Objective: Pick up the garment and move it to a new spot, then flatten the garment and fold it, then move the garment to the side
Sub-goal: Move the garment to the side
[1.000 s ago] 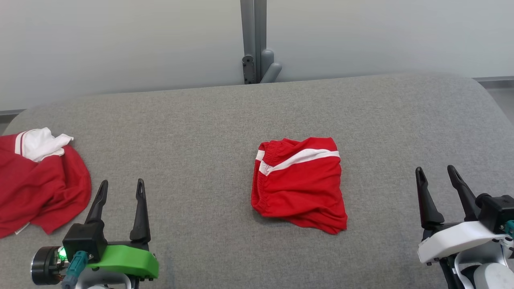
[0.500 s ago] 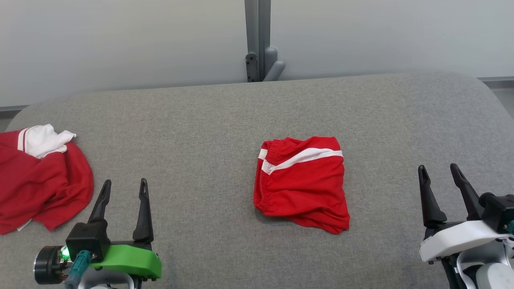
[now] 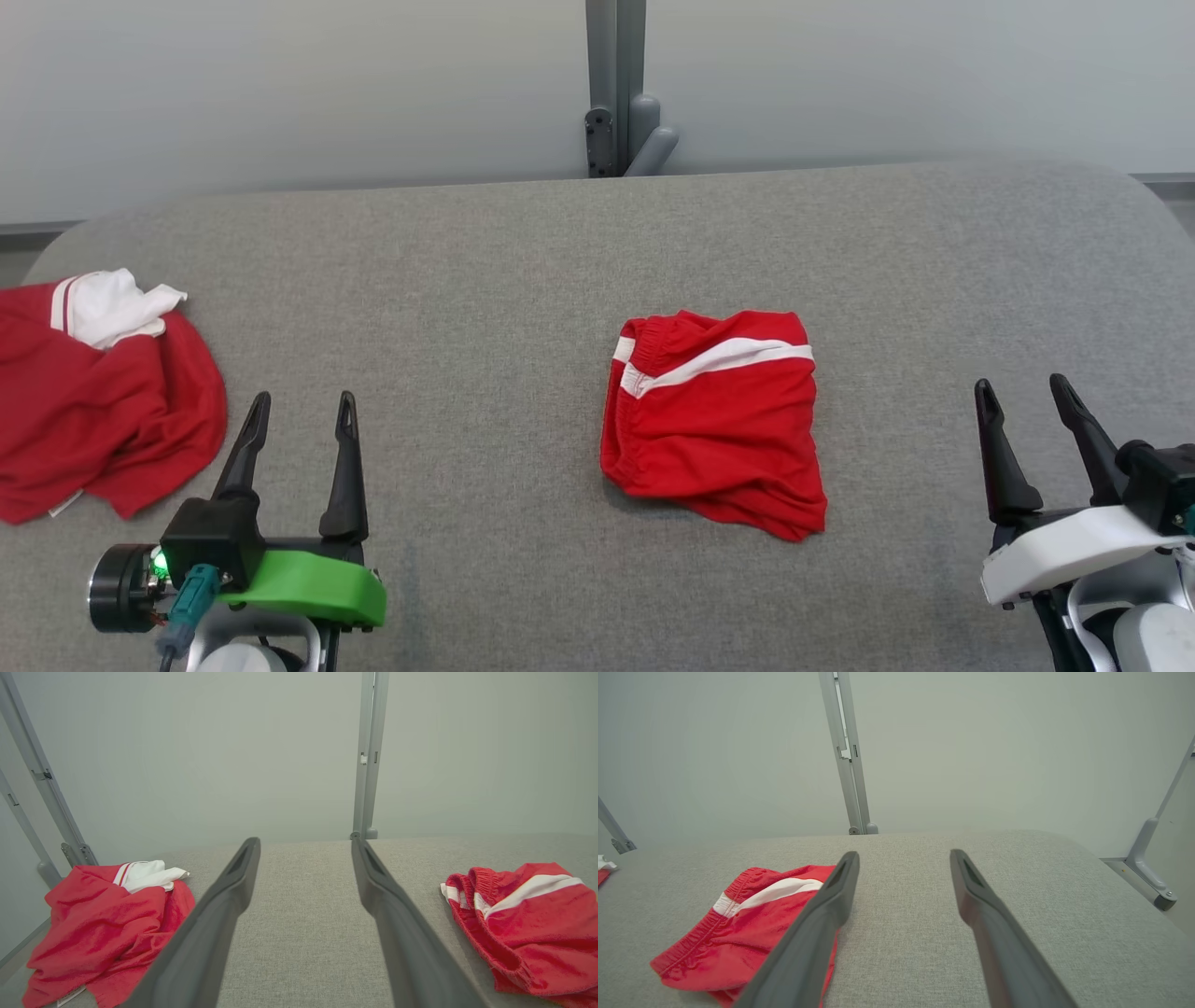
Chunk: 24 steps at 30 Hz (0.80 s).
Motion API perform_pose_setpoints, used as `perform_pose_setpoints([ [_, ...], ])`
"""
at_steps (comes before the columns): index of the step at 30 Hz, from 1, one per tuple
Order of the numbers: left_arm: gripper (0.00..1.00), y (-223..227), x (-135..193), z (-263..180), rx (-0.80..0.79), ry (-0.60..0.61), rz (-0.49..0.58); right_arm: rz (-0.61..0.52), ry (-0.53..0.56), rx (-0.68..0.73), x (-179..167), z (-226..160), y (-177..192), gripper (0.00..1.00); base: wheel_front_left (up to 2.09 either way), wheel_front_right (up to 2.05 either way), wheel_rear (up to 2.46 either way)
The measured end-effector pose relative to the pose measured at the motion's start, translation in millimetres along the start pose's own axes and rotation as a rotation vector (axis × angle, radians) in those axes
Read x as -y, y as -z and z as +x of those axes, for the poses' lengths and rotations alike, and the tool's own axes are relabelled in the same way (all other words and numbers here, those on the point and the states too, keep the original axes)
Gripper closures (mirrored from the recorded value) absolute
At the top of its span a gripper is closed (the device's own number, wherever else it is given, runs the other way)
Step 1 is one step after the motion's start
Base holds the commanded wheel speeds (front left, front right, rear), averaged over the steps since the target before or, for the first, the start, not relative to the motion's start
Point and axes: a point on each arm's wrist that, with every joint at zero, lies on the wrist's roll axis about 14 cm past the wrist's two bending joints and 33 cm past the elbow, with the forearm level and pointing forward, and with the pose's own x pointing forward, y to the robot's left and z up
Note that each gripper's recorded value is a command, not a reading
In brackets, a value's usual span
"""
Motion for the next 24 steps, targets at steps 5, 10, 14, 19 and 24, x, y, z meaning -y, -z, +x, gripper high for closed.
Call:
perform_pose_setpoints([
  [5,0.0,-4.0,-1.0,8.2,0.023,0.005,-0.002,0.002,-0.051,-0.035,-10.9,17.8,14.0,0.0,0.0,0.0,0.0],
  [10,0.0,-6.2,-10.1,16.3,0.047,-0.026,-0.008,0.041,-0.106,-0.115,-28.2,36.0,44.9,0.0,0.0,0.0,0.0],
  [14,0.0,-6.2,-18.2,22.7,0.059,-0.048,-0.005,0.056,-0.179,-0.208,-50.0,46.9,79.0,0.0,0.0,0.0,0.0],
  [19,0.0,-1.0,-26.0,28.9,0.053,-0.07,-0.003,0.09,-0.23,-0.316,-66.7,56.5,118.3,0.0,0.0,0.0,0.0],
  [24,0.0,10.5,-32.3,31.4,0.026,-0.095,-0.007,0.148,-0.263,-0.417,-81.7,62.4,150.8,0.0,0.0,0.0,0.0],
])
